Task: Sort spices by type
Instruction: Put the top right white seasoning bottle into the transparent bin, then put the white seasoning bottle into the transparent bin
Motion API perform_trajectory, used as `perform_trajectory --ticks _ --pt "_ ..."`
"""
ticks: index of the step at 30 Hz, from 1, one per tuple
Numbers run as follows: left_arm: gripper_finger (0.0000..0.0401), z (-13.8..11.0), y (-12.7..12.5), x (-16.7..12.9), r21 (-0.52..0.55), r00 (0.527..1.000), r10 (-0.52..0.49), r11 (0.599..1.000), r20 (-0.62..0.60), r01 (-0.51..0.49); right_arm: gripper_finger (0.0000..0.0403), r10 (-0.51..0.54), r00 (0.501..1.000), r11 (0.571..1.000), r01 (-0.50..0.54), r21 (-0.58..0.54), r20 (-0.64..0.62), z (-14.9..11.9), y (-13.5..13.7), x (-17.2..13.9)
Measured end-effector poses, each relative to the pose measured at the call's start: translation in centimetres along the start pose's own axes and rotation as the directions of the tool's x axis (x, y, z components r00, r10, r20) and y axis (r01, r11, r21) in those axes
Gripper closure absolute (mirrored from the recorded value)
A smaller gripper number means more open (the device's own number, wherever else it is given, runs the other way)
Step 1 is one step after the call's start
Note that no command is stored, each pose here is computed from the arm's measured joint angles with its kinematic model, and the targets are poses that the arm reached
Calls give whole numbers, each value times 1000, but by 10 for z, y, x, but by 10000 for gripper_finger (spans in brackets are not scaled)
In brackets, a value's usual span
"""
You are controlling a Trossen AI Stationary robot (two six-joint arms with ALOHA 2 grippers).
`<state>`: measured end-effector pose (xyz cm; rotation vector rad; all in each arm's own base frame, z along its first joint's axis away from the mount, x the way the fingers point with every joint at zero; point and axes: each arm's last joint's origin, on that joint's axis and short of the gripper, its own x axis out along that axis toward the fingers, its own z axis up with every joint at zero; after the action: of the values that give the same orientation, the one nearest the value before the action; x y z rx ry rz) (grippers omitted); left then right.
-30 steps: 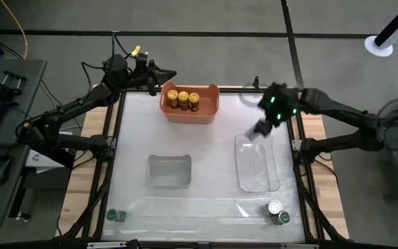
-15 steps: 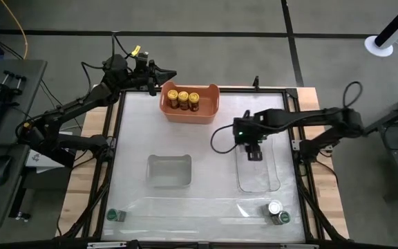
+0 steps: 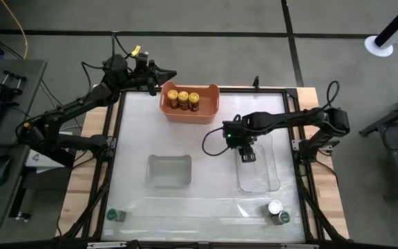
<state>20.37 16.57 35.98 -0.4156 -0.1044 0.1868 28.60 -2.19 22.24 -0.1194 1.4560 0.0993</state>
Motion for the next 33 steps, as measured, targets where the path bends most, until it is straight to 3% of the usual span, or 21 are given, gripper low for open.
perform_trajectory --ticks 8,19,24,33 --pt "401 0 0 0 0 1000 0 1000 -1 0 185 8 1000 998 -7 58 -22 -6 -1 9" --pt "401 0 0 0 0 1000 -1 1000 -1 1 113 -15 1000 996 15 87 -8 -6 -2 14" --pt "401 0 0 0 -6 1000 -1 1000 0 1 105 -8 1000 999 7 45 20 -1 -2 2" --pt "401 0 0 0 -7 1000 -1 1000 0 1 105 21 996 1000 -22 15 90 8 -3 -46"
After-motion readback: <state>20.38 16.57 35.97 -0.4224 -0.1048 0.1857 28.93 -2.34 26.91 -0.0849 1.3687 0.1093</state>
